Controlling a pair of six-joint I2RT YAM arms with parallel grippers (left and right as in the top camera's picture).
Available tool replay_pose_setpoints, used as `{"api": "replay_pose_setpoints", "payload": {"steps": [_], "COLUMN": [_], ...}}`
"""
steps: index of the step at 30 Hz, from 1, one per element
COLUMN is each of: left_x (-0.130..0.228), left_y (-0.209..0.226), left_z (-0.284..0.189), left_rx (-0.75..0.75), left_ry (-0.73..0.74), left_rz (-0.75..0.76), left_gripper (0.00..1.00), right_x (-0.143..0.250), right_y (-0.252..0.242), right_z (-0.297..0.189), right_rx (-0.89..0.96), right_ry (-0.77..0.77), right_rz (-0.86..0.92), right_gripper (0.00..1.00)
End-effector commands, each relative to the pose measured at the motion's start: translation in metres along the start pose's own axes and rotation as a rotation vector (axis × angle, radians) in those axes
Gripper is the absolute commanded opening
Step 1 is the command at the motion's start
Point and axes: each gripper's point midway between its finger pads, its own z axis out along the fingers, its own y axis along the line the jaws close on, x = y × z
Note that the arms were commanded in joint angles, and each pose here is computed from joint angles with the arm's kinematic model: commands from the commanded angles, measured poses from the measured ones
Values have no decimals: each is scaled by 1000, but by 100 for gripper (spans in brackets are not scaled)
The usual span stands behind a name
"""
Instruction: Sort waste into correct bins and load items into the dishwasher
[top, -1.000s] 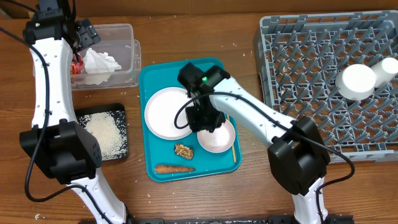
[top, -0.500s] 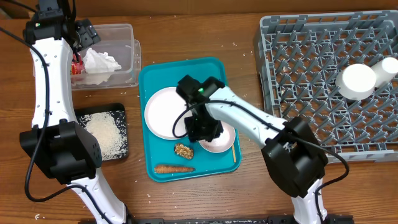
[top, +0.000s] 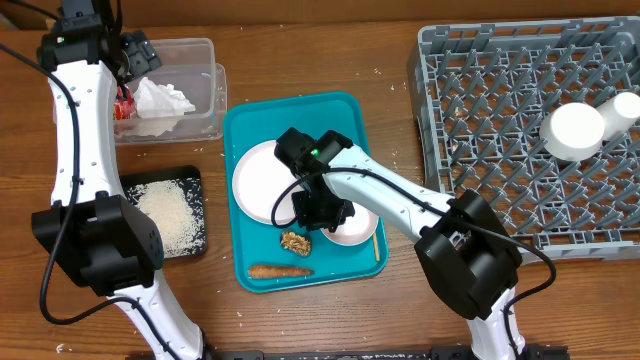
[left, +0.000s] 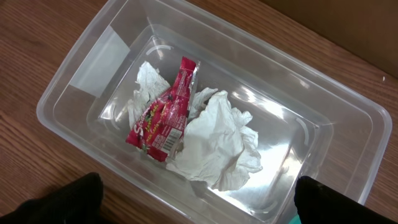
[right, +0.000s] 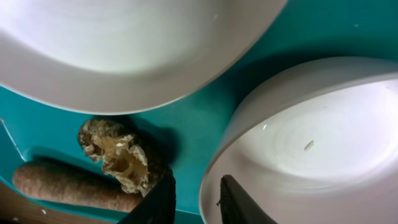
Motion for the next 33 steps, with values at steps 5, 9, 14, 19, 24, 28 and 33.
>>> {"api": "replay_pose_setpoints", "payload": {"steps": [5,9,14,19,24,28,33], "left_x": [1,1,1,1,1,1,1], "left_y": [-2,-2,-2,-2,-2,-2,-2], "left_z": [1,1,1,1,1,1,1], "left_rx": [-7,-7,-7,-7,-6,-6,-6], "left_ry": [0,-1,0,0,-1,-1,-1], "left_rz": [-14,-14,-14,-13,-13,-13,-13], "left_gripper": [100,100,100,100,100,100,100], "right_x": [1,3,6,6,7,5,-6], "right_y": [-2,1,3,2,2,2,3], "right_z": [5,5,9,15,15,9,-17], "right_rx": [4,-13,21,32,31,30,19], "right_ry": [14,26,19,27,30,29,6], "right_rz": [22,24,1,4,9,23,38], "right_gripper": [20,22,27,27,13,4,4]}}
